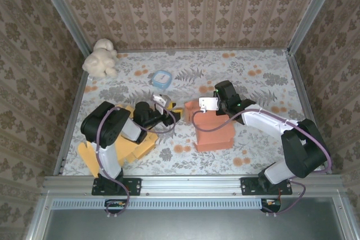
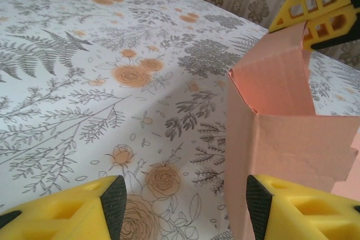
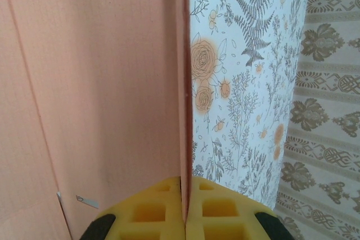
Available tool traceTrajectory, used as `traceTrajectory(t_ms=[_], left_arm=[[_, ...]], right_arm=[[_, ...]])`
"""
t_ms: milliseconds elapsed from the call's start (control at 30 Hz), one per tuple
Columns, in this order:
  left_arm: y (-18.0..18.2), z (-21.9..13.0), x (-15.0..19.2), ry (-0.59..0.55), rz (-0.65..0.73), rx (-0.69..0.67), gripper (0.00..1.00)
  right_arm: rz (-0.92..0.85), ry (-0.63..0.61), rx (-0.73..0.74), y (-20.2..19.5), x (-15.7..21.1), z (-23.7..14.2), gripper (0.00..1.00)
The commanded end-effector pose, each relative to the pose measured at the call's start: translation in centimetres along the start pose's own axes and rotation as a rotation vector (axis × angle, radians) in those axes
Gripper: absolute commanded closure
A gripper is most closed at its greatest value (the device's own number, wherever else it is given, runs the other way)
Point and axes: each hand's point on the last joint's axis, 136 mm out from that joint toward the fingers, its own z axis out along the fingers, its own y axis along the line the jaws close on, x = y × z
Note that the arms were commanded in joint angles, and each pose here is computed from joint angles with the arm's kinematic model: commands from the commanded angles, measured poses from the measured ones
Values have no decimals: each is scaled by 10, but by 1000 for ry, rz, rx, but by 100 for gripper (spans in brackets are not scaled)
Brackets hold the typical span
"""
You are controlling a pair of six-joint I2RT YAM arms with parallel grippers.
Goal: Fold the paper box
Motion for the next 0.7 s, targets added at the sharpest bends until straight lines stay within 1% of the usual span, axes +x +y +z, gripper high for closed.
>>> traceTrajectory(t_ms=[0, 133, 200, 233, 467, 667], left_arm=[[-16, 4, -4, -10, 35, 101, 38], [-16, 2, 0, 3, -7, 137, 32], [-19, 4, 0, 8, -30, 168, 27], [-19, 5, -1, 9, -38, 179, 26], [-37, 13, 0, 17, -30, 240, 25], [-31, 22, 5, 22, -32, 199, 25]], right_arm=[[5, -1, -6, -3, -1, 1, 100], [0, -4, -8, -1, -1, 2, 100], [0, -5, -9, 0, 0, 2, 100], [0, -6, -11, 1, 0, 3, 100], [-1, -5, -10, 3, 1, 3, 100], [5, -14, -6, 3, -1, 2, 100]])
